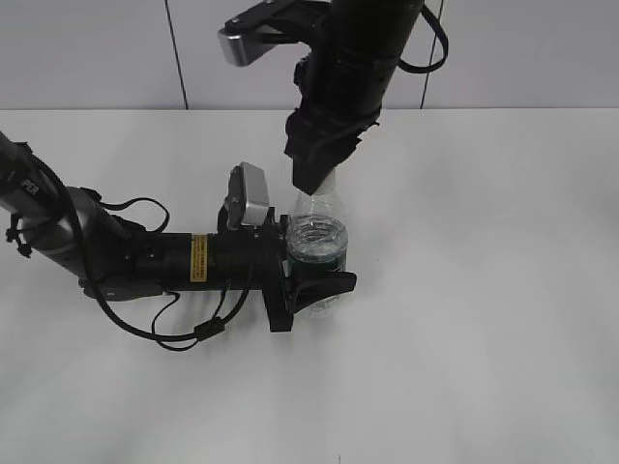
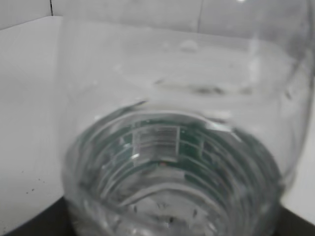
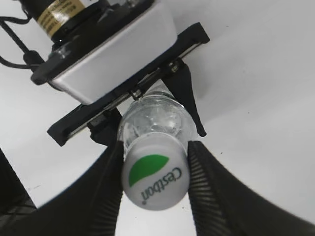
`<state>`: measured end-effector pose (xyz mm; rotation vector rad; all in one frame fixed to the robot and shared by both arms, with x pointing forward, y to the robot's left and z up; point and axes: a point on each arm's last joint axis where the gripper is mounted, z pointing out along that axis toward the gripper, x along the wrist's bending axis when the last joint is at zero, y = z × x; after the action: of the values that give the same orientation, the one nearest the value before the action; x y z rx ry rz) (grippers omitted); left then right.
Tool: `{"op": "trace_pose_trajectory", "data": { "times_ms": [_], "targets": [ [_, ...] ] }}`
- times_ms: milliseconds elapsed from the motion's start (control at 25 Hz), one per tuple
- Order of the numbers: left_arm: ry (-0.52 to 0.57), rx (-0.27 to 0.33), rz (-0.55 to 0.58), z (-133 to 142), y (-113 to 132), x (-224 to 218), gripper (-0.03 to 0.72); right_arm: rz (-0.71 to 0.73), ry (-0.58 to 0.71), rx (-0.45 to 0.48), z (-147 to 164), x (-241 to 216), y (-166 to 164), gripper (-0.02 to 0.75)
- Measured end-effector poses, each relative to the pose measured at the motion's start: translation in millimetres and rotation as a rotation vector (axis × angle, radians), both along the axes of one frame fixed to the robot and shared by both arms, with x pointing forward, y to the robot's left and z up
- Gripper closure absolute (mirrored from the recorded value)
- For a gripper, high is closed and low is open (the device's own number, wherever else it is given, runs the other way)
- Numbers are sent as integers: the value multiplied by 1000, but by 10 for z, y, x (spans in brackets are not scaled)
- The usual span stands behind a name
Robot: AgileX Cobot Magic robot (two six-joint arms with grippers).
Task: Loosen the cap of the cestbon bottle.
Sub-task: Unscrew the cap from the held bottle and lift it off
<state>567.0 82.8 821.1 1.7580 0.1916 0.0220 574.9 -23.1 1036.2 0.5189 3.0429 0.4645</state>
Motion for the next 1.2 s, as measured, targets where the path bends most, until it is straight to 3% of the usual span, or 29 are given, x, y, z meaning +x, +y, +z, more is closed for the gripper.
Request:
{"op": "trace_pose_trajectory", "data": {
  "times_ms": [760, 1040, 1200],
  "targets": [
    [-12, 2, -4, 0, 0, -1, 278, 686, -198, -41, 1, -9, 4, 436],
    [-14, 3, -5, -1, 0, -2, 278, 833, -238, -52, 4, -14, 1, 436],
    [-14, 3, -5, -2, 0, -2, 278, 796, -227, -49, 4, -13, 1, 436]
  ]
}}
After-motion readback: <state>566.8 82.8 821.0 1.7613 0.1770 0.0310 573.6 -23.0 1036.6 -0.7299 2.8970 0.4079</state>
